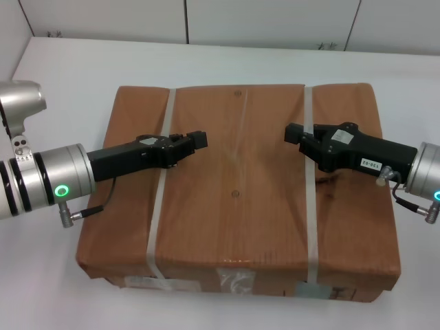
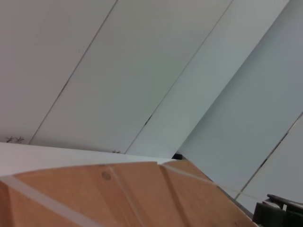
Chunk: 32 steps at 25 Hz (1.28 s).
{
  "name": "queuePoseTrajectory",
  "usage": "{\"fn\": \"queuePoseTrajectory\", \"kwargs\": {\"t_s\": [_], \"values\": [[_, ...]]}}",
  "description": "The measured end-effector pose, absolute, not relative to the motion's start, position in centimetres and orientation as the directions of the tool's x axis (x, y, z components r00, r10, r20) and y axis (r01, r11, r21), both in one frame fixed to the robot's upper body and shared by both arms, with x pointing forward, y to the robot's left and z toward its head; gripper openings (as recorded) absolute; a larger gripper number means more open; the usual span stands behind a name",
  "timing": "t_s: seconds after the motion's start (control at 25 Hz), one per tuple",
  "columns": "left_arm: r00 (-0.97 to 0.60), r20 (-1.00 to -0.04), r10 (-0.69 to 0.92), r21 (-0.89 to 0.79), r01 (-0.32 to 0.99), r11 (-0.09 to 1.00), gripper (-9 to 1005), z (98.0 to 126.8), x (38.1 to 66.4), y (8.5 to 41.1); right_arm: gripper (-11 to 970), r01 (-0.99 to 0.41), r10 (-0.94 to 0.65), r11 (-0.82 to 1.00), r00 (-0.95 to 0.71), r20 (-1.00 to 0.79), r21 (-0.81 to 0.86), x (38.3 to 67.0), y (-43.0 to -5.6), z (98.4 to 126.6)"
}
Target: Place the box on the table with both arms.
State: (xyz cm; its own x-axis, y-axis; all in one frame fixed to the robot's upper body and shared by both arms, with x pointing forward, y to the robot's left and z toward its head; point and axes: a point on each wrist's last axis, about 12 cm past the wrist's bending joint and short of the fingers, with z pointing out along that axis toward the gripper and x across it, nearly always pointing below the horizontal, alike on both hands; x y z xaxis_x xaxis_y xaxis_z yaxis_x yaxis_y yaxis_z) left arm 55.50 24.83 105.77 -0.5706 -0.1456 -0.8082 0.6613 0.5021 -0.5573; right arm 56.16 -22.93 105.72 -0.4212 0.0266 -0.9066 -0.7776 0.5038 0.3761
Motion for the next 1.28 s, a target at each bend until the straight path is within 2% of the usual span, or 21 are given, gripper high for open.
{"fn": "queuePoseTrajectory", "kwargs": {"t_s": [0.76, 1.28], "values": [[-0.565, -0.813, -0.141, -0.55, 0.666, 0.505, 96, 105.6, 55.4, 24.6, 56, -0.77, 0.022, 0.519, -0.423, -0.906, 0.372, 56.3, -22.9, 105.5], [-0.54, -0.84, -0.051, -0.455, 0.65, 0.609, 95, 103.5, 55.6, 23.1, 55, -0.74, -0.07, 0.594, -0.439, -0.896, 0.316, 56.7, -21.3, 103.5]]}}
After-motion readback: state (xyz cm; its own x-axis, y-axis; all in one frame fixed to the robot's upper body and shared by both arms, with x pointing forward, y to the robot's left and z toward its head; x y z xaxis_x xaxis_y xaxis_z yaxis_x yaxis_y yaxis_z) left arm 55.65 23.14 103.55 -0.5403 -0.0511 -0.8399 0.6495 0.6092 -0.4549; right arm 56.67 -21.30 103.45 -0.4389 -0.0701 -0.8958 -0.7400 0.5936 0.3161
